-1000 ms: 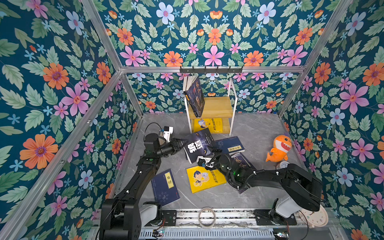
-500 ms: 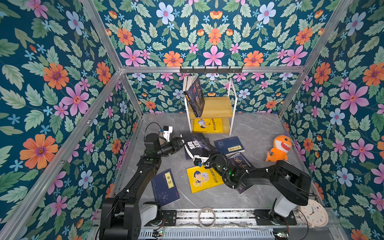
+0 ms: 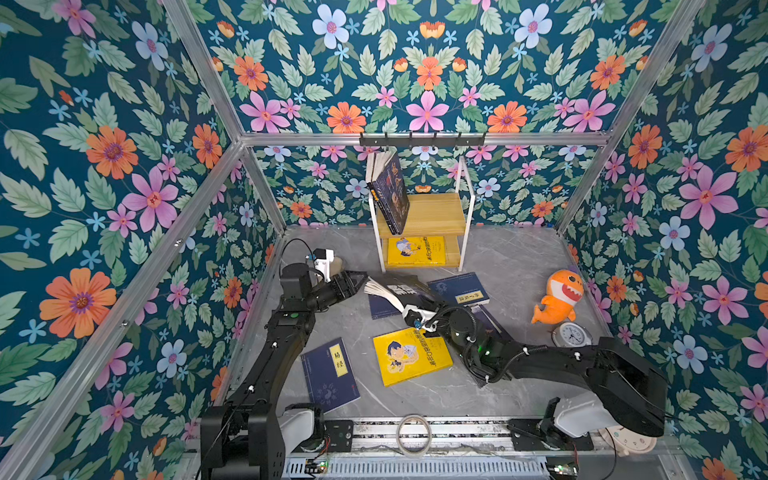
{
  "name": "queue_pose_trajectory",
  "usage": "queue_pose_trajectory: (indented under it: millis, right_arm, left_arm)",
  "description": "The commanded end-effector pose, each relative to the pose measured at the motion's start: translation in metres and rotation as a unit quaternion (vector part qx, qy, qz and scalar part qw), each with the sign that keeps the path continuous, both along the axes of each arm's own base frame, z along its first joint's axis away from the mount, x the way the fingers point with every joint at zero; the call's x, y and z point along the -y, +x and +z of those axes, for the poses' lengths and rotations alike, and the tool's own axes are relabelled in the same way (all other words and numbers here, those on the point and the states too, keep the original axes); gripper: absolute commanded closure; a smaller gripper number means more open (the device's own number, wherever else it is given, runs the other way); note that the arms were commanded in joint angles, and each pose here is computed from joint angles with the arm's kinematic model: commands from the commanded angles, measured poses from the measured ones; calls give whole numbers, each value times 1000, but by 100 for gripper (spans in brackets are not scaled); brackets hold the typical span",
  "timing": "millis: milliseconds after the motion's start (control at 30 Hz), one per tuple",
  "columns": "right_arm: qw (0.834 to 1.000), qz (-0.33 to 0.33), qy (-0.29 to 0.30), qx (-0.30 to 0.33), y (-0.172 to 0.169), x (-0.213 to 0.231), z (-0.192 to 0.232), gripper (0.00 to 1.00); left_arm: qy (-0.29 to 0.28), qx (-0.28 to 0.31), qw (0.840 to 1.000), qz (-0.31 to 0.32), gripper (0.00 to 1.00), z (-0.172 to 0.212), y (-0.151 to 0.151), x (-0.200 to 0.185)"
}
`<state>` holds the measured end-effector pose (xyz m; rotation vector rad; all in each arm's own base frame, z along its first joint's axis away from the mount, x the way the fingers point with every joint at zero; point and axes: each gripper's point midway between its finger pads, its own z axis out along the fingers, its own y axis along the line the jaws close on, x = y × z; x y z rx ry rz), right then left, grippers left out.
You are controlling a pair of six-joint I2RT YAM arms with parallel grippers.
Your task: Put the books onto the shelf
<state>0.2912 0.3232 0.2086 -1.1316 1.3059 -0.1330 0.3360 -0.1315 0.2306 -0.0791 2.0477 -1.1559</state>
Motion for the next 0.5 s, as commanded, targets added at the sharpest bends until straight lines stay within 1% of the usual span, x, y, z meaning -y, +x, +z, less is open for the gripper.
queue_pose_trajectory:
  millis: [0, 67, 167, 267, 367, 467]
  right_arm:
    - [997, -16, 69, -19, 0, 12, 22, 100]
    - [995, -16, 91, -33, -3, 20, 31, 100]
    - [988, -24, 142, -51, -2, 36, 46, 100]
    - [981, -27, 174, -75, -3, 47, 59, 100]
    - [976, -28, 200, -79, -3, 53, 74, 100]
    - [970, -46, 228, -76, 2, 59, 97, 100]
  left_arm:
    - [66, 6, 997, 32, 22, -13, 6, -18]
    - [88, 7, 995, 49, 19, -16, 9, -26]
    - [114, 11, 992, 59, 14, -21, 11, -32]
    - [118, 7, 990, 71, 11, -23, 14, -38]
    - [123, 15, 990, 71, 8, -23, 13, -39]
    - [127, 12, 989, 76, 4, -23, 15, -42]
